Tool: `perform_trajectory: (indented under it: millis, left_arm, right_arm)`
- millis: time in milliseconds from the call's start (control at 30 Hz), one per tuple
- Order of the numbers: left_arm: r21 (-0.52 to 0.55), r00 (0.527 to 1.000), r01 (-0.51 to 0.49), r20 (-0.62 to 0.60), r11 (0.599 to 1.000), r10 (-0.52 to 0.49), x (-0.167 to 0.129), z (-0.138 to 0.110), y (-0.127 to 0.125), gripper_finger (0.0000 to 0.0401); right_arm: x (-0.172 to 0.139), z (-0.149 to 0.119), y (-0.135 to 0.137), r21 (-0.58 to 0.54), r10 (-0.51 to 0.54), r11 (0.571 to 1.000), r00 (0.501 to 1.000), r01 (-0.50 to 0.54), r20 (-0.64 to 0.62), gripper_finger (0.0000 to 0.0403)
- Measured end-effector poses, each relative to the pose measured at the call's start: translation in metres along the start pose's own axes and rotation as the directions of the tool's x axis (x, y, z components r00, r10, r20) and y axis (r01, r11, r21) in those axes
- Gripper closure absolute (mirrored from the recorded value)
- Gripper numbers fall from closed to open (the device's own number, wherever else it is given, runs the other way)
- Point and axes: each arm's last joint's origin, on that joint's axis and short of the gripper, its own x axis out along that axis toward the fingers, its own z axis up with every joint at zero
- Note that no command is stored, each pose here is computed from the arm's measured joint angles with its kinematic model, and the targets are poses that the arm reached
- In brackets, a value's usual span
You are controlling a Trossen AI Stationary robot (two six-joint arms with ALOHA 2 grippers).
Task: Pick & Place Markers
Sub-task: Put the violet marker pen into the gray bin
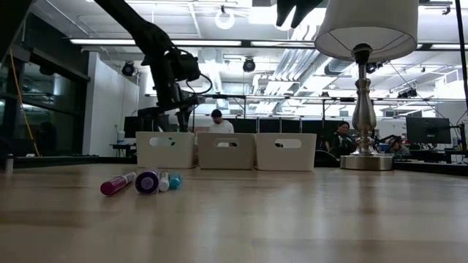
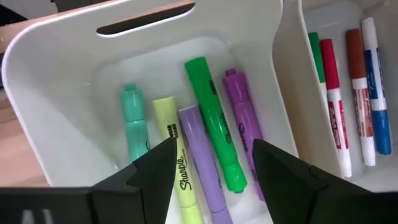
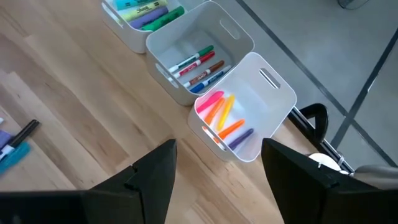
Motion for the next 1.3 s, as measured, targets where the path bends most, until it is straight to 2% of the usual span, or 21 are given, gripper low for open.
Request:
perform_trajectory:
  millis: [433,733,933,1200,1300]
  left_arm:
    - [0.052,0.999,0.021,0.048,0.998,-0.024,-0.025,-0.001,0.001,0.0192]
    - [0.089,0.993,0.026,0.112,0.996,-0.036,-0.056,-0.004,0.004,0.0192]
    - [0.150,0.985,0.036,0.159,0.988,-0.060,-0.081,-0.018,-0.007,0.0192]
    - [0.222,0.967,0.028,0.242,0.975,-0.083,-0.119,-0.046,-0.027,0.0192]
    - [0.241,0.970,-0.007,0.239,0.970,-0.053,-0.128,-0.058,-0.029,0.0192]
  right_arm:
    - [0.000,0.000,0.000,0.046,0.008,0.999,1.000,-0.007,-0.008,0.0179]
    - [0.001,-0.001,0.001,0.074,-0.002,0.997,1.000,0.002,0.001,0.0179]
    - [0.019,-0.020,0.015,0.052,-0.033,0.998,0.999,0.035,-0.034,0.0179]
    - [0.040,-0.048,0.041,0.057,0.053,0.997,0.994,-0.047,-0.097,0.0179]
    - [0.041,-0.058,0.047,0.045,0.065,0.997,0.991,-0.060,-0.116,0.0179]
